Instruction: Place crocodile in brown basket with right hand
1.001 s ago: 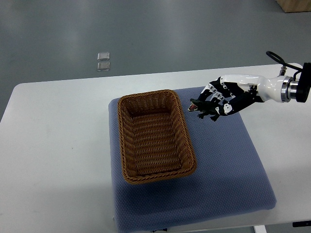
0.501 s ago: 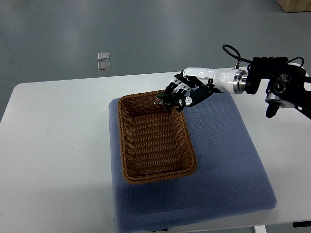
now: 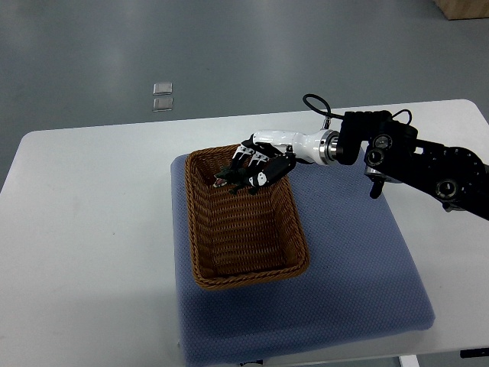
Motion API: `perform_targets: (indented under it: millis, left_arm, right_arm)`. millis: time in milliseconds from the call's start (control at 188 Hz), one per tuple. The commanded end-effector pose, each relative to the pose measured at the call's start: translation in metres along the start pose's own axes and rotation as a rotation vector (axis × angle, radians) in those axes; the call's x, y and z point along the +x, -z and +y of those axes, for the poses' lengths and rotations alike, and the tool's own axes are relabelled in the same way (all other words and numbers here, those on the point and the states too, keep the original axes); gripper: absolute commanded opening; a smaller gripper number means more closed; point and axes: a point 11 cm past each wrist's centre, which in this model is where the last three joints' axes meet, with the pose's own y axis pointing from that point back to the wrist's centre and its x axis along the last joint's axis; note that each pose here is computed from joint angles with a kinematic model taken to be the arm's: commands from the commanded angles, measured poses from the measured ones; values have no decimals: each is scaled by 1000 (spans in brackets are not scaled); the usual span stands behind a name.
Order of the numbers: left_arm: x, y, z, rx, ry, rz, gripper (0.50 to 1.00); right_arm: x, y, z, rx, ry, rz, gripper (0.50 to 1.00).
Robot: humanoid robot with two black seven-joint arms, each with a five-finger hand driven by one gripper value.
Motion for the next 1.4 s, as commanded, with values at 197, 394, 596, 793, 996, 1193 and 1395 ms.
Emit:
perform_targets:
  millis: [197,394,596,793,996,1193,1395]
  left_arm:
    - [0,0,0,1,0,0,1000]
    - [0,0,0,1,-1,0,1000]
    - [0,1,0,1,0,-1,1000]
    - [0,1,0,1,0,-1,1000]
    - [0,0,0,1,-1,0,1000]
    - [0,0,0,1,-1,0,1000]
    - [0,1,0,1,0,-1,1000]
  right_arm:
    - [-14,-5,-14,-12,17,1,633]
    - [-21,-10,-20,-34,22,36,637]
    - [-24,-11,-20,-31,28,28,782]
    - [-24,-13,-20,-30,27,19,895]
    - [-2,-7,-12,1,-26,-28,901]
    - [49,6,14,128,-175,-217,903]
    - [102,9,52,435,-419,-641,903]
